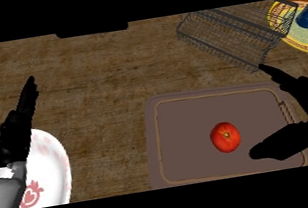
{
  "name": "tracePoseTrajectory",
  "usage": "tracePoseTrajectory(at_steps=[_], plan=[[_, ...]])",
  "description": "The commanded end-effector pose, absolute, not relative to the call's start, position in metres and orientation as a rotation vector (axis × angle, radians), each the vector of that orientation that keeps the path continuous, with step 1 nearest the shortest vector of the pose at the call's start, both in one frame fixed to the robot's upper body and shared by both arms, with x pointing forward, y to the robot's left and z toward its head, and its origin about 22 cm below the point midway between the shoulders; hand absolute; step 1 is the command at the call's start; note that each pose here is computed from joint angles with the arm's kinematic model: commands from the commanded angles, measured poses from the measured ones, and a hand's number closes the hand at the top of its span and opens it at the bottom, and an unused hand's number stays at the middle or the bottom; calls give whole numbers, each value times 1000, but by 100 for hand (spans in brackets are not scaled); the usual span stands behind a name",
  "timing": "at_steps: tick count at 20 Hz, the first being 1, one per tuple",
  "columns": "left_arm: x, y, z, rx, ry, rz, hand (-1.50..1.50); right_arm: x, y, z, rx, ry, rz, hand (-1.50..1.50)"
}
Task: Pick the tomato from the tray and place it in the tiered basket
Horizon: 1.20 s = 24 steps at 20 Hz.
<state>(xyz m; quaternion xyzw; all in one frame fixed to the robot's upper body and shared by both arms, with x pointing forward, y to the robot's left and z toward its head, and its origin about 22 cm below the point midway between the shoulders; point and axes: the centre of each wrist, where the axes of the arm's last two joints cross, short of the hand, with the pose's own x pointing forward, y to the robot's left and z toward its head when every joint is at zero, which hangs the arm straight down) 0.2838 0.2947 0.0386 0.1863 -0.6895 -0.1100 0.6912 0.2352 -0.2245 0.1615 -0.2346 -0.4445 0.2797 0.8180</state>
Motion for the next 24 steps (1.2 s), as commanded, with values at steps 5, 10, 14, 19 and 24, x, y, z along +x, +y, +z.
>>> tracePoseTrajectory(at_steps=[5,10,14,19,24], plan=[[278,293,26,440,-1533,-232,0,242,-199,150,-543,-696,631,-150],[272,310,29,429,-1529,-232,0,246,-203,135,-538,-678,672,-150],[277,283,39,413,-1528,-236,0,242,-182,132,-566,-720,682,-150],[277,290,29,429,-1539,-224,0,234,-187,131,-646,-676,746,-150],[284,301,48,437,-1532,-230,0,231,-174,129,-676,-709,742,-150]])
